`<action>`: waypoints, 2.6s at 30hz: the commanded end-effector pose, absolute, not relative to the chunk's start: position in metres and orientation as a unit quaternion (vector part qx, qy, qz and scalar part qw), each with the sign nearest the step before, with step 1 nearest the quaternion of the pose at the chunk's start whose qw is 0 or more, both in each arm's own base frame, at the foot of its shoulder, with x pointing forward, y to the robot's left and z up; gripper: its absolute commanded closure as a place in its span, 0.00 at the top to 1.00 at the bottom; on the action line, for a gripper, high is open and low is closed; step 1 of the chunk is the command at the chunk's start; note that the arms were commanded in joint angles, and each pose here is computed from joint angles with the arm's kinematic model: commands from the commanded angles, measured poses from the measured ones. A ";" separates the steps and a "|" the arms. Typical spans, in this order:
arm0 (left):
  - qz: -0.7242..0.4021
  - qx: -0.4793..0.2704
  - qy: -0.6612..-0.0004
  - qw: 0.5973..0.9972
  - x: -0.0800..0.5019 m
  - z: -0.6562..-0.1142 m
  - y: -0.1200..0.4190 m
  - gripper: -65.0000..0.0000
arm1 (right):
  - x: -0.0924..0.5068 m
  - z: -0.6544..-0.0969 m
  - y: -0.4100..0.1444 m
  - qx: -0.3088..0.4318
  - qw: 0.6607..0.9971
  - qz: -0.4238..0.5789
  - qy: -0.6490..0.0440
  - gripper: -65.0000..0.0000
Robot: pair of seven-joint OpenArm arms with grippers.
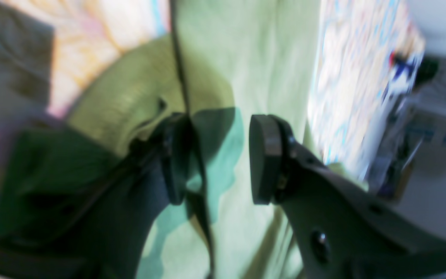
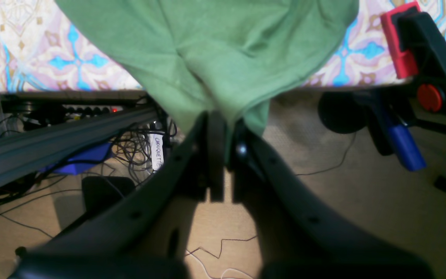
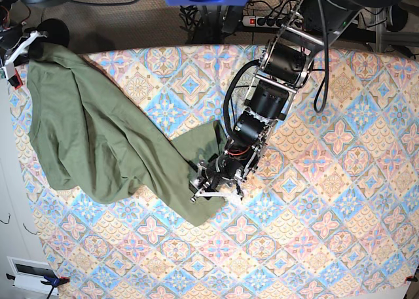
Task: Layout the t-shirt on the table in an organized manner, then fold the t-shirt properly
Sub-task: 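Grasp the green shirt fabric with the left gripper near its middle, then pull the shirt with the left gripper away from the right gripper, stretching it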
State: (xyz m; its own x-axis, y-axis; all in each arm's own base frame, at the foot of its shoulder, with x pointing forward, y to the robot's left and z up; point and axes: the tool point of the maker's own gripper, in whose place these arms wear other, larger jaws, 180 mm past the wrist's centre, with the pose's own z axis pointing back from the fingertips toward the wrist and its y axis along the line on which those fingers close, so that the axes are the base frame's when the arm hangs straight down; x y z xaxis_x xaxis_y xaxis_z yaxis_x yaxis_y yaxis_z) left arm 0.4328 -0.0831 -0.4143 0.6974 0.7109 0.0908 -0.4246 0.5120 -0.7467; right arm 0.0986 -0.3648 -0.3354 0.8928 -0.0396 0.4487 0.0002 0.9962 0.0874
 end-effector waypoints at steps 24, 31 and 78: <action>0.306 -0.398 -0.161 0.850 0.397 -0.413 -0.127 0.00 | 0.108 -0.324 -0.369 0.034 0.968 0.000 -0.250 0.01; 0.292 -0.415 -0.227 0.831 0.425 -0.377 -0.095 0.00 | 0.108 -0.324 -0.369 0.034 0.968 0.000 -0.250 0.01; 0.190 -0.259 -0.191 0.928 0.327 -0.396 0.176 0.23 | 0.265 -0.269 -0.341 0.071 0.900 0.044 -0.428 0.01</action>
